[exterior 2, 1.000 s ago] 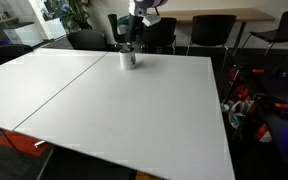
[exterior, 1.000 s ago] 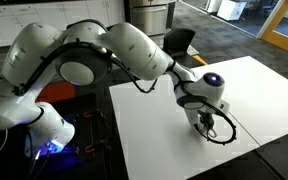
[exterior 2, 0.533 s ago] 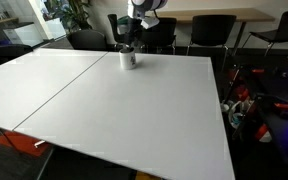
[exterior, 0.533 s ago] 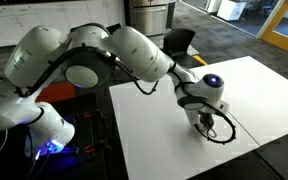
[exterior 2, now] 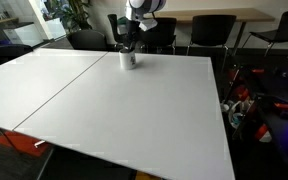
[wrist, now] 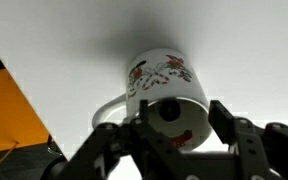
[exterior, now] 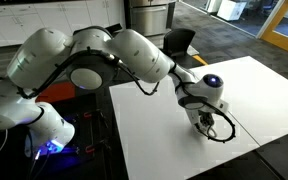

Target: Remove the marker from the mug and place it on the table

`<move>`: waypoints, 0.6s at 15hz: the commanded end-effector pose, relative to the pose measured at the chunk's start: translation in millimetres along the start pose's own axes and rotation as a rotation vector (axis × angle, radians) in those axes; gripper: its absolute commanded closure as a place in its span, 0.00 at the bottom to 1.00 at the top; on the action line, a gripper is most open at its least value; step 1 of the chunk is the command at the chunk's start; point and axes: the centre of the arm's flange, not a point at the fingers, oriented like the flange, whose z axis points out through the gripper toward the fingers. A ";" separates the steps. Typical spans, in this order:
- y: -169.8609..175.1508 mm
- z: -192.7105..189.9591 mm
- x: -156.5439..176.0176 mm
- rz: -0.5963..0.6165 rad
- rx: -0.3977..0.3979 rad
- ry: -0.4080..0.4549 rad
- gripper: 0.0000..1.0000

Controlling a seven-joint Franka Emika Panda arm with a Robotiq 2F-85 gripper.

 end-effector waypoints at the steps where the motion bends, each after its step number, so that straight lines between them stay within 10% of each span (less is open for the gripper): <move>1: -2.7 0.4 12.2 -0.020 0.014 -0.008 0.47; 9: -3.1 -2.3 13.7 -0.019 0.011 -0.002 0.50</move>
